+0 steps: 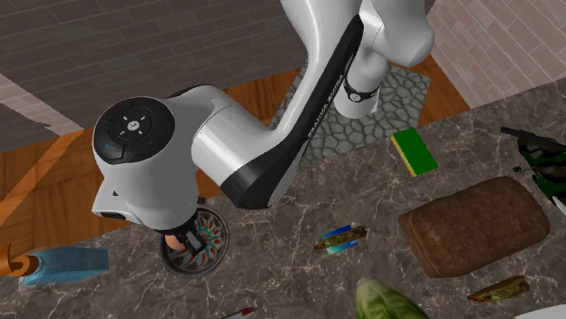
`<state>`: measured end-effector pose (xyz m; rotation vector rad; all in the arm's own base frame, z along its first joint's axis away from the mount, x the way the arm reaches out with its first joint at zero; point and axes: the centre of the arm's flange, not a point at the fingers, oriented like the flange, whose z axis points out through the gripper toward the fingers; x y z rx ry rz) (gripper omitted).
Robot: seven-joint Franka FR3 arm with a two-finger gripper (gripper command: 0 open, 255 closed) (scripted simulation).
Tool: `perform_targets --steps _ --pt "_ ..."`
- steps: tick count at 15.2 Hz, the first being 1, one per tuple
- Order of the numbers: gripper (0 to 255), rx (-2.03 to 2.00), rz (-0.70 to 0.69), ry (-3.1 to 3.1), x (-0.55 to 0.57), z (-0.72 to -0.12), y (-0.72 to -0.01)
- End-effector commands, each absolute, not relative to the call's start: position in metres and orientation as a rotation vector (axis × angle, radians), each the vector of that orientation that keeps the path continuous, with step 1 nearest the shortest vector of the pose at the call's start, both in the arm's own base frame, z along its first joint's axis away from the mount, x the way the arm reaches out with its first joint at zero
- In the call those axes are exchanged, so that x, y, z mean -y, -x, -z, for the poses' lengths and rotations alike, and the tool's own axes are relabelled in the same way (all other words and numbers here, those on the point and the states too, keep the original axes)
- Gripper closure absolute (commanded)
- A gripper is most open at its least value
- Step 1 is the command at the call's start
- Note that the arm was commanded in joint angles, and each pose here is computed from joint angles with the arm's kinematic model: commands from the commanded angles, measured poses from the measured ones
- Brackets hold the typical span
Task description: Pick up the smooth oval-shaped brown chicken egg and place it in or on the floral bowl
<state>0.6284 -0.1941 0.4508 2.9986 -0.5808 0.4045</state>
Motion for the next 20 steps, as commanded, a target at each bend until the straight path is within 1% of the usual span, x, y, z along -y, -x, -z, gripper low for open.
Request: perform_targets --steps 1,13,20 --pt "255 0.578 -0.405 -2.999 0.202 -0.443 -0.634" --pt "255 0.578 -0.405 -2.999 0.202 -0.379 -0.634" --pt "255 0.578 -0.405 -2.999 0.202 -0.377 -0.634"
